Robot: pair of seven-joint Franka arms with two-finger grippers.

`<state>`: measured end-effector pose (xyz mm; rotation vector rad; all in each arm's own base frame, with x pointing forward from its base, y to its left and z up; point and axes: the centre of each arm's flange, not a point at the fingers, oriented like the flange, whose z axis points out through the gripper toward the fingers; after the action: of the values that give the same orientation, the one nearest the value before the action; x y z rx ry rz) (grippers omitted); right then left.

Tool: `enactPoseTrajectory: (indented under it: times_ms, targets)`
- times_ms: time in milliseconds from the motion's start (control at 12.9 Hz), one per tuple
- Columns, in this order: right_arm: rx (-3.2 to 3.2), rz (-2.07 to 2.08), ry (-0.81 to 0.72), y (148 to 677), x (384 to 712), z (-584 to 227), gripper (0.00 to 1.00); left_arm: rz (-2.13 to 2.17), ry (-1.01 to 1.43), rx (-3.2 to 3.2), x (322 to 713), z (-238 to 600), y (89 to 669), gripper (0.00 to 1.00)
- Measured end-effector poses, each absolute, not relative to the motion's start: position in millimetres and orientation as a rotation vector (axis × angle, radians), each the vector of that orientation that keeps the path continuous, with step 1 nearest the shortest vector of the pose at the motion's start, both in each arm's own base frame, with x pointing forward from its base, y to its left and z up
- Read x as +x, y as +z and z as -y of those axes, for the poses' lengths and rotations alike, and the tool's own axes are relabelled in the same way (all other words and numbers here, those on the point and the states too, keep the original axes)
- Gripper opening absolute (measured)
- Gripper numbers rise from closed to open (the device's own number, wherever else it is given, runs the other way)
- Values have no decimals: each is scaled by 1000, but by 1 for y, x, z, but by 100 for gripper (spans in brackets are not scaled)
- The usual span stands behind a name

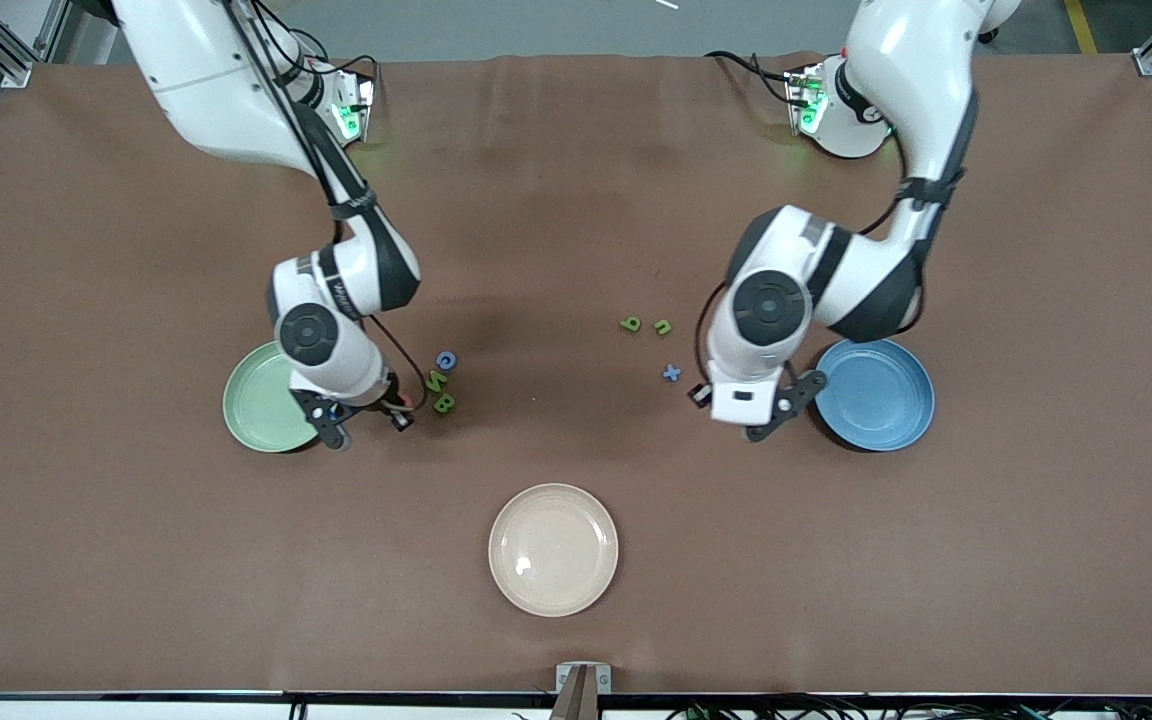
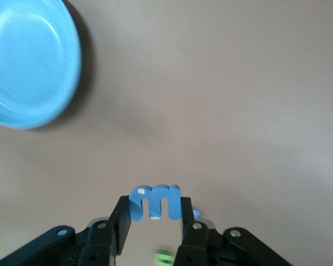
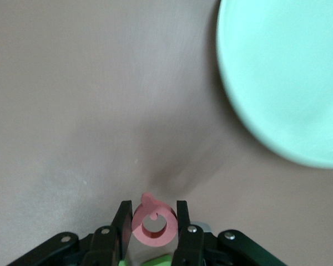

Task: Sort upper and lower case letters into plates
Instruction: 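Place the m on the blue plate while the right gripper places Q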

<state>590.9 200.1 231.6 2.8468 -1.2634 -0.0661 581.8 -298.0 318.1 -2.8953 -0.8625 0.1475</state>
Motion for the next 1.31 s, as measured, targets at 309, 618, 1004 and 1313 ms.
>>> enactPoseTrajectory:
  times_ms: [309, 618, 1004, 1313]
  targets:
    - [2937, 1023, -136, 268, 594, -116, 36, 617, 161, -2948, 573, 193, 322, 40]
    - [3009, 847, -111, 229, 567, -57, 36, 469, 101, -3029, 557, 113, 285, 40]
    - [3031, 764, -136, 203, 545, -8, 36, 341, 106, -3063, 532, 62, 242, 40]
    - [3030, 742, -176, 191, 538, -14, 36, 284, 88, -3079, 513, 51, 217, 40]
